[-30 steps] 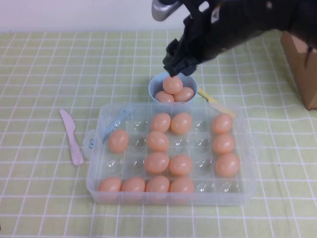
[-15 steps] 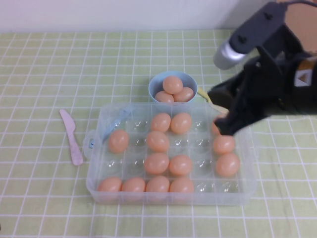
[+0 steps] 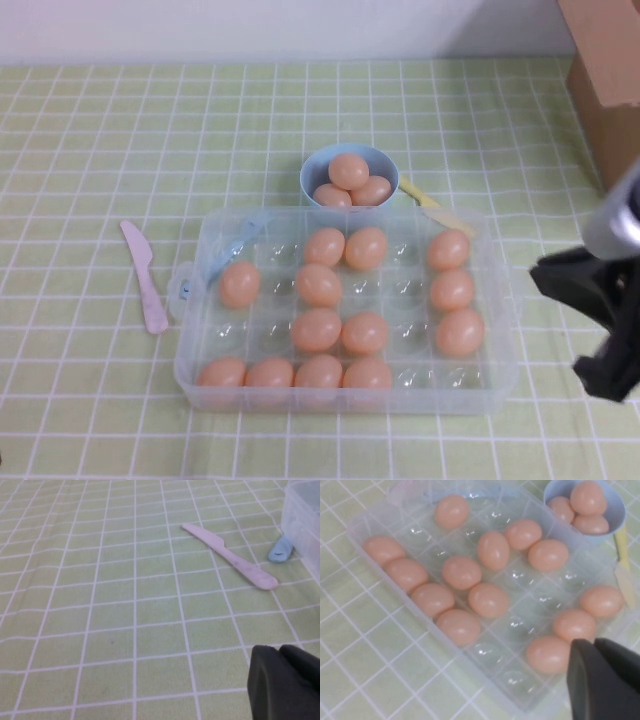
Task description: Take an egg out of the egg box
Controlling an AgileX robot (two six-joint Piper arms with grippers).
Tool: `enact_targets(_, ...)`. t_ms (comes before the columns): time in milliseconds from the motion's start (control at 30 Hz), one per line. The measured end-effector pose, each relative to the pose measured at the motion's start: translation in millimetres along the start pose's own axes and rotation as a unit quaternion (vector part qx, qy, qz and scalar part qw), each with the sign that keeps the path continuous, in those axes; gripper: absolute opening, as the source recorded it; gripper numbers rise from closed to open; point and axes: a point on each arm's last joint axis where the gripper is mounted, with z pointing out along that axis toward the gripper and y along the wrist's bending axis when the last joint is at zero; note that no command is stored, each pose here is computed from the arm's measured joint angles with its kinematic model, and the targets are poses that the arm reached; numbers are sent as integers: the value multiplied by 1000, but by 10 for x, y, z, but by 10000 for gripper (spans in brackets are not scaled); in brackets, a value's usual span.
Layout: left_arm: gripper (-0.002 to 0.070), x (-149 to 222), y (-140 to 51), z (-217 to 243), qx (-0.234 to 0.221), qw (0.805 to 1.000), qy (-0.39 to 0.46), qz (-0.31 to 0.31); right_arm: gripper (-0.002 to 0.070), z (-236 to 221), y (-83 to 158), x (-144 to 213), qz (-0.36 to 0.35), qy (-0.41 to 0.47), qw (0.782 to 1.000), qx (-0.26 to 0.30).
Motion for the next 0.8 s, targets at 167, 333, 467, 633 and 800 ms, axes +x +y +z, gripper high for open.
enact_targets(167, -4, 0, 0, 0, 0, 1000, 0, 0, -17, -167, 29, 277, 25, -26, 999, 18)
enact_targets(333, -5, 0, 0, 0, 0, 1000, 0, 0, -17, -277, -58, 524, 24, -95, 992, 76)
enact_targets(467, -5, 0, 0, 0, 0, 1000, 0, 0, -17, -354, -194, 759, 49, -164, 973, 155)
enact_targets(633, -4, 0, 0, 0, 0, 1000, 0, 0, -17, -406, -287, 1159, 80, -196, 944, 252)
enact_targets(800, -5, 0, 0, 0, 0, 1000, 0, 0, -17, -477, -251, 1579, 118, -215, 907, 342)
